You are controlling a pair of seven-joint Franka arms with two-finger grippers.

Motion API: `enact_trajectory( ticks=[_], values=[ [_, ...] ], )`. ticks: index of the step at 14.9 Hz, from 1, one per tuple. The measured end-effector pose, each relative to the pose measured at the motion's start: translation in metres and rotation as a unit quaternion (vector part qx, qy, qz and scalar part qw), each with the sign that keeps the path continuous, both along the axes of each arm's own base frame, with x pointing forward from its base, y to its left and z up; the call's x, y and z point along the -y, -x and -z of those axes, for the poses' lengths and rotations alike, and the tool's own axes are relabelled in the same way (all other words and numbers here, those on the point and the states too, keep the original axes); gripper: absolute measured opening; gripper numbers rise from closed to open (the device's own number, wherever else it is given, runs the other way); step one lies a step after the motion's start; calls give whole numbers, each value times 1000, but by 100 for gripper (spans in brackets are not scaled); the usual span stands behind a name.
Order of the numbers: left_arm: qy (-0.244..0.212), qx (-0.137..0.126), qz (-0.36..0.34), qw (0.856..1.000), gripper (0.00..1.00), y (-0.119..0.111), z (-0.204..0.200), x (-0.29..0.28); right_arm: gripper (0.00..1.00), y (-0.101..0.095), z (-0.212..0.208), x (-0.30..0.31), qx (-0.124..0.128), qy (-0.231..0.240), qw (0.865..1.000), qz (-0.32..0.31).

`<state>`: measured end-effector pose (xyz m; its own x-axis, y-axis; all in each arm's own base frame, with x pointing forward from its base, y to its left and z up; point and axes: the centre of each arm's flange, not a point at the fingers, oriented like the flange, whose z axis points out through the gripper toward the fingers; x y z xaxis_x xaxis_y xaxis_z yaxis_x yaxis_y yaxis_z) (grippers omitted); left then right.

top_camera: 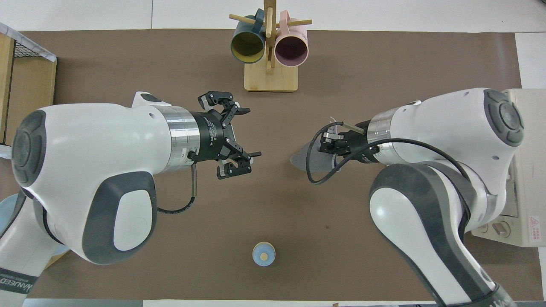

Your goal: Fold towel and hang on rack

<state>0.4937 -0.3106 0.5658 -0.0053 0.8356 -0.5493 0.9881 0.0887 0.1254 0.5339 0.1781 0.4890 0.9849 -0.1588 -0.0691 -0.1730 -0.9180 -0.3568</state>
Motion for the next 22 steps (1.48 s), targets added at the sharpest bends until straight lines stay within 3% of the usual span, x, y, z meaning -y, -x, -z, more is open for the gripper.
enact_trajectory(
  ticks=[4, 7, 9, 13, 15, 19, 22],
  values=[
    [-47, 25, 134, 990, 100, -23, 16, -85, 2, -2, 7, 63, -8, 47, 997, -65],
    [-81, 73, 212, 971, 100, -41, 19, -156, 2, 1, 19, 98, -1, 70, 991, -113],
    [-118, 111, 267, 950, 100, -50, 21, -199, 2, 1, 23, 122, 4, 87, 987, -138],
    [-200, 172, 405, 875, 100, -57, 20, -250, 2, 1, 26, 167, 12, 104, 981, -165],
    [-240, 175, 462, 836, 100, -58, 13, -255, 2, 3, 29, 190, 13, 105, 980, -171],
    [-267, 176, 574, 754, 100, -64, -16, -258, 2, 10, 36, 219, 8, 113, 977, -182],
    [-260, 158, 632, 713, 100, -68, -31, -262, 2, 16, 40, 223, 5, 112, 977, -182]
  ],
)
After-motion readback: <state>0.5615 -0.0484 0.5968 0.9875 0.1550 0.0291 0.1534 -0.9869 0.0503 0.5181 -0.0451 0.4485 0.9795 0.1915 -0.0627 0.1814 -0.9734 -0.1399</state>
